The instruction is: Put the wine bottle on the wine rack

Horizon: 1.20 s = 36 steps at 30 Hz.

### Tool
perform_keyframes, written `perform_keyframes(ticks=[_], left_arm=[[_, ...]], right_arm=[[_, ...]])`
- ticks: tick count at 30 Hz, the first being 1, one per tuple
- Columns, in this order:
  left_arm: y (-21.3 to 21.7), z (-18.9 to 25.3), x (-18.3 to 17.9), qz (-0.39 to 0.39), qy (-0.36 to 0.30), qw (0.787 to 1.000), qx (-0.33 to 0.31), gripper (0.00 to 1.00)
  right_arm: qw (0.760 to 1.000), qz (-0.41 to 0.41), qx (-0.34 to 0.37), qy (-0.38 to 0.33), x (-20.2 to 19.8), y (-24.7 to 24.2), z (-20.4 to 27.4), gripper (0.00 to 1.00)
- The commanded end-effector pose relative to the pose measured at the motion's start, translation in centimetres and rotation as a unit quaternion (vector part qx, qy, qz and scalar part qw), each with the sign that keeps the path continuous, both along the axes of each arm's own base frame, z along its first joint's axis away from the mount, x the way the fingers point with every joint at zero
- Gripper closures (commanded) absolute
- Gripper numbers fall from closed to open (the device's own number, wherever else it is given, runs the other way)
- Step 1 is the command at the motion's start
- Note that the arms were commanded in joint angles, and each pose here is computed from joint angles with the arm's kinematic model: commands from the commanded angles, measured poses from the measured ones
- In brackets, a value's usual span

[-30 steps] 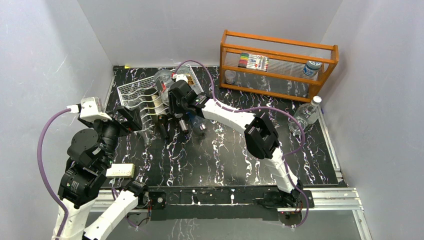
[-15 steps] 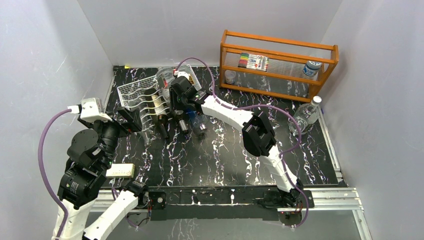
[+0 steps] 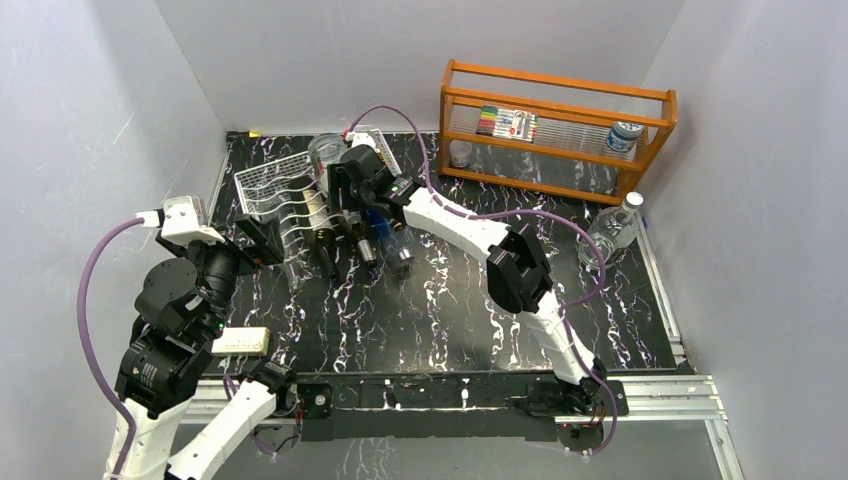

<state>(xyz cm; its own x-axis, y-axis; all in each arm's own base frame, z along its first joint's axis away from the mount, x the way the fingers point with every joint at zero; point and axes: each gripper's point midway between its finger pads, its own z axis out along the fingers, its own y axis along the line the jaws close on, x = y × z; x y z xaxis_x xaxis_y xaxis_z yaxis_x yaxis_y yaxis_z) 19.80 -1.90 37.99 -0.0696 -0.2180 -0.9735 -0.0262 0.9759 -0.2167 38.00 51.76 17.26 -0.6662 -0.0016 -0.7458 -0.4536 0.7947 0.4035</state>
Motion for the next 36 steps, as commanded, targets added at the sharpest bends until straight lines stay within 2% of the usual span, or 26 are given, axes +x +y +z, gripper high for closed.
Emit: perform_keyframes(ticks=[1, 5, 10, 19, 23, 28, 36], left_arm=[[0.3, 0.5, -0.1, 0.004, -0.005, 1.0, 0.005, 0.02], [0.3, 0.6, -0.1, 0.004, -0.005, 1.0, 0.005, 0.02], [0.1, 0.6, 0.0, 0.002, -0.004, 1.0, 0.004, 0.02], [-0.2, 0.4, 0.2, -0.005, 0.001, 1.0, 0.003, 0.02], [-0.4, -0.7, 0.4, -0.01, 0.011, 1.0, 0.015, 0.02], [-1.0, -4.6, 1.2, -0.017, 0.053, 0.998, 0.031, 0.02], [-4.6, -8.4, 2.6, -0.076, 0.08, 0.994, -0.02, 0.02]], right_arm=[[0.99, -0.012, 0.107, -0.095, 1.9, 0.8, 10.6, 0.28], [0.988, -0.012, 0.113, -0.105, 1.2, -0.2, 12.4, 0.25], [0.983, -0.011, 0.122, -0.138, 0.2, -2.2, 15.5, 0.16], [0.979, -0.027, 0.101, -0.177, -1.1, -6.9, 18.8, 0.13], [0.974, -0.068, 0.076, -0.201, -2.6, -12.5, 20.4, 0.13], [0.97, -0.142, -0.012, -0.199, -4.9, -21.0, 16.4, 0.13], [0.931, -0.289, -0.105, -0.195, -6.6, -35.3, 13.9, 0.13]])
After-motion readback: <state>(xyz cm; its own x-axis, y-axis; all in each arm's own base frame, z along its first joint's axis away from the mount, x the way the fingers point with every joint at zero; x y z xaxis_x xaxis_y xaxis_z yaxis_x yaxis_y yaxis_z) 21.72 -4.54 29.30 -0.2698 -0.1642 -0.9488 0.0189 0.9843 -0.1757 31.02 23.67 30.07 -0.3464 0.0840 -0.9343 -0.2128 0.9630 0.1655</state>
